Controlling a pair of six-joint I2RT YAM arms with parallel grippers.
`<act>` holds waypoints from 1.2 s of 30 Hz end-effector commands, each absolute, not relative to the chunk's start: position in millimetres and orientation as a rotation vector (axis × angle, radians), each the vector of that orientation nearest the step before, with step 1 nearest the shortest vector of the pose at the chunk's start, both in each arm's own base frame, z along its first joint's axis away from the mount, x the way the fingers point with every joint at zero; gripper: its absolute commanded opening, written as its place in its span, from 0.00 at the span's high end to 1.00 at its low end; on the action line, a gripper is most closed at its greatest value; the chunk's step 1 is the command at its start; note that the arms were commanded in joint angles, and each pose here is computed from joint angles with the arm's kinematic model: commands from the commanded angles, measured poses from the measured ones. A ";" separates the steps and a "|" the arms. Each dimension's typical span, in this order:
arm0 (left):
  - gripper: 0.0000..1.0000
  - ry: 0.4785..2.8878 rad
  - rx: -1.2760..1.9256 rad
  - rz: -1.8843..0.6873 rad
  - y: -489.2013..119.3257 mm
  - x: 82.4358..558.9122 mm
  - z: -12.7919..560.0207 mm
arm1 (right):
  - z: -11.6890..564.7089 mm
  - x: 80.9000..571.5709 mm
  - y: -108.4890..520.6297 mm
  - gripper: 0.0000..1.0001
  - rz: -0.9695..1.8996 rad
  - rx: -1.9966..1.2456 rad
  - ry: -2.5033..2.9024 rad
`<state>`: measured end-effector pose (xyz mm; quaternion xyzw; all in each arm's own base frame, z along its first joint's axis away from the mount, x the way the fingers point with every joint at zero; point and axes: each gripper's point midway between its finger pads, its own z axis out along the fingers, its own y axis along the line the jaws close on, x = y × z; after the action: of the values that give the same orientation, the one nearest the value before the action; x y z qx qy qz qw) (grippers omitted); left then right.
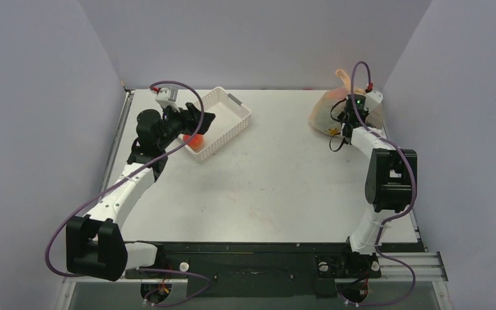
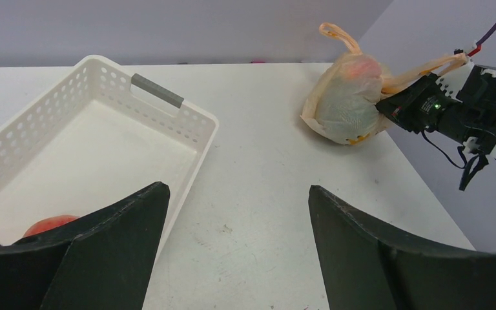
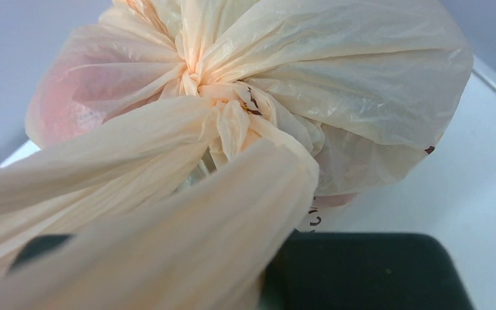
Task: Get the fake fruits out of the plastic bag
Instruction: Move the plastic bag to the center of the board.
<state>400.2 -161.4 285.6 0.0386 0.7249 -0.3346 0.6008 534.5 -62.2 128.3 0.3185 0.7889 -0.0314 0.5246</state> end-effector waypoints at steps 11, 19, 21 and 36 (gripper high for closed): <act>0.23 1.655 0.116 -0.849 -175.3 408.3 294.5 | 123.5 415.5 82.0 1.00 -0.046 0.474 2.049; 0.23 1.727 0.175 -0.830 -194.7 406.3 273.1 | 110.1 324.9 182.1 1.00 0.113 0.189 2.089; 0.25 1.788 0.208 -0.744 -200.4 408.1 260.7 | 106.8 303.3 205.5 1.00 0.190 0.144 2.088; 0.29 1.952 0.502 -0.689 -266.4 363.3 222.4 | 114.4 227.3 247.8 0.69 0.413 0.027 1.977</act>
<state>374.1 -245.9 213.4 0.1505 0.8074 -0.2990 0.4858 222.5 253.7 93.3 -0.0174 0.8451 0.1533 0.5119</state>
